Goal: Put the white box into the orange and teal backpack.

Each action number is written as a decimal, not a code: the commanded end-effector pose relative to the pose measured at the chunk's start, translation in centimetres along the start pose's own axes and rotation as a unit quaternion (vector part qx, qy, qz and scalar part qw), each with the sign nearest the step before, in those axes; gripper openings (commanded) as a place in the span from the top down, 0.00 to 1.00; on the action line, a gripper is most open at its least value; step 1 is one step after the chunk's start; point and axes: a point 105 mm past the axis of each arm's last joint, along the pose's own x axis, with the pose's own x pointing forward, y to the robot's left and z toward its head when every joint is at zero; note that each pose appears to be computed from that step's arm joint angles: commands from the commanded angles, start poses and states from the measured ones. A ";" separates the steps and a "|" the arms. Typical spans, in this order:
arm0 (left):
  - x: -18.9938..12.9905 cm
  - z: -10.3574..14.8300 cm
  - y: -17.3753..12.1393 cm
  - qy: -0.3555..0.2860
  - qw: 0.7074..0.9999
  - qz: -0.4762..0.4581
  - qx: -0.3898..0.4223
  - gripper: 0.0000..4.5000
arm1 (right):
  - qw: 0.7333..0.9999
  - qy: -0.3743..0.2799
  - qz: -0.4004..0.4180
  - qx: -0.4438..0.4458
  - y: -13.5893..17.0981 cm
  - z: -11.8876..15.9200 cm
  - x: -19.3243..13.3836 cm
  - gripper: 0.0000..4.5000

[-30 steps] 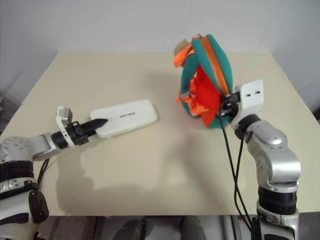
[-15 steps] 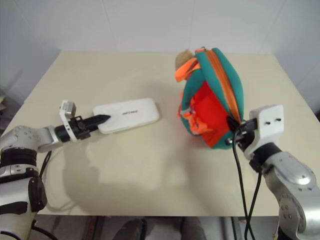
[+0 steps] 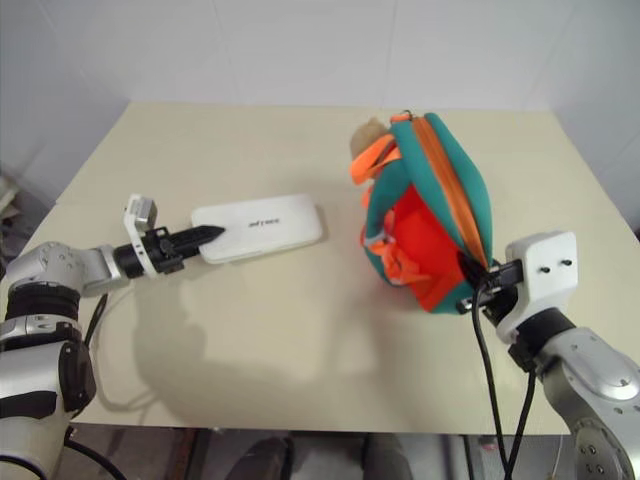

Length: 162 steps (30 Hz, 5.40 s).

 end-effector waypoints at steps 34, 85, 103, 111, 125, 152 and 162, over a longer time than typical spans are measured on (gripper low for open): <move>-3.1 -1.3 -5.7 -0.026 0.985 -0.167 -0.029 0.71 | 0.959 0.180 0.174 -0.131 0.1 0.9 -5.6 0.00; -6.2 -2.9 -6.9 -0.057 0.989 -0.134 -0.013 0.71 | 0.990 -0.134 -0.020 0.040 6.2 2.1 13.2 0.00; -6.5 -3.0 -7.0 -0.062 0.990 -0.125 -0.002 0.71 | 0.983 -0.163 -0.053 0.070 6.4 3.6 14.3 0.85; -8.4 -0.4 -6.9 -0.098 0.990 -0.092 0.032 0.71 | 0.982 -0.163 0.061 0.070 8.5 4.2 13.0 0.89; -8.9 1.5 -6.5 -0.112 0.989 -0.079 0.058 0.71 | 0.920 -0.132 0.369 -0.008 14.0 5.4 5.8 0.89; -9.0 1.6 -9.2 -0.042 0.983 -0.110 0.138 0.71 | 0.742 -0.056 0.660 -0.098 10.3 8.3 -0.8 0.89; -9.3 1.4 -10.5 -0.022 0.980 -0.115 0.161 0.71 | 0.714 -0.062 0.697 -0.035 10.8 10.1 -2.6 0.89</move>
